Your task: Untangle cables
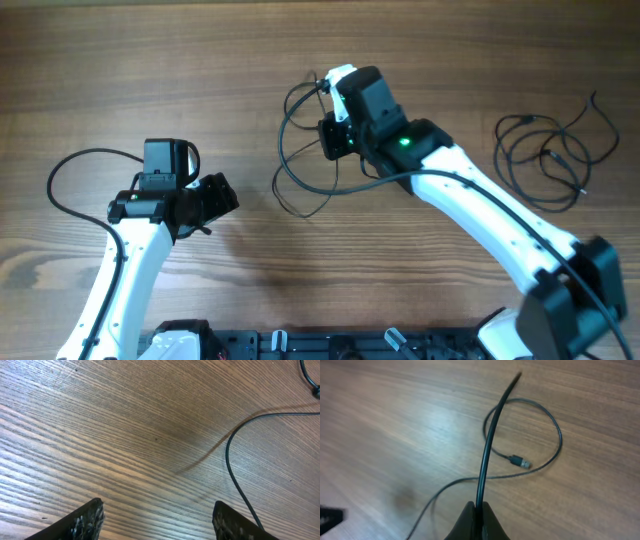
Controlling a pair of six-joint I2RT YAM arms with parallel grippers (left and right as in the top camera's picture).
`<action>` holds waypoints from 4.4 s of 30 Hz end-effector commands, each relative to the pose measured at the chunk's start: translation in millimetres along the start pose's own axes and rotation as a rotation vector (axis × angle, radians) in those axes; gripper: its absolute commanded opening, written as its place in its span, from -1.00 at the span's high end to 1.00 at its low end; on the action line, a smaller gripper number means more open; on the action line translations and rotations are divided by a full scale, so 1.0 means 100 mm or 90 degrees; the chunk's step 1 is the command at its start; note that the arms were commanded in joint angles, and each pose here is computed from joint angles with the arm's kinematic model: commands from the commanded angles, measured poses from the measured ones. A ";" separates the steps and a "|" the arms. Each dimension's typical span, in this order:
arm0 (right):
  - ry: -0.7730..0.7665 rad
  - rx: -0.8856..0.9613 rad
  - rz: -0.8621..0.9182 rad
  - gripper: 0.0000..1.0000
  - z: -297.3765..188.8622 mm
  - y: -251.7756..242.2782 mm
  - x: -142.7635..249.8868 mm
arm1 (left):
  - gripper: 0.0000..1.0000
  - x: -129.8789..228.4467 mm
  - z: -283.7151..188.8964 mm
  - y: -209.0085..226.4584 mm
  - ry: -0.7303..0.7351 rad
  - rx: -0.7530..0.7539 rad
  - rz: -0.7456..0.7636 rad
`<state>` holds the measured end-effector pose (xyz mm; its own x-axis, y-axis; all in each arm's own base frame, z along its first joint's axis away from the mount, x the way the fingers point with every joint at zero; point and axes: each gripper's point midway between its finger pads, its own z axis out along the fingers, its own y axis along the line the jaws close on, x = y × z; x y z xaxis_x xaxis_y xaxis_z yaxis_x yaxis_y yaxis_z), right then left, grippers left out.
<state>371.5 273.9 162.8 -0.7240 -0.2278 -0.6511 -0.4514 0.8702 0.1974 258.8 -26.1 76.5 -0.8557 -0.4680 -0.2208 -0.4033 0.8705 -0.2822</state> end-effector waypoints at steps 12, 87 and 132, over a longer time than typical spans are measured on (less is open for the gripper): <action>-0.075 0.116 -0.019 -0.03 1.10 -0.42 -0.02 | -0.43 0.04 0.04 0.06 0.009 -0.012 -0.011; 0.210 -0.030 -0.093 0.91 -0.12 -0.20 0.37 | -0.78 -0.10 -0.07 0.73 -0.064 -0.179 -0.236; 0.250 0.528 0.707 -0.55 -1.98 -4.33 1.65 | -0.81 -0.07 -0.07 0.73 -0.054 -0.180 -0.236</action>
<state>343.8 -233.4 120.4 -0.6380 0.7409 -0.2099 0.7692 0.6259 -0.1289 235.2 42.3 66.9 -0.6252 -0.7398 -0.2486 -0.7451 0.6606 -0.0919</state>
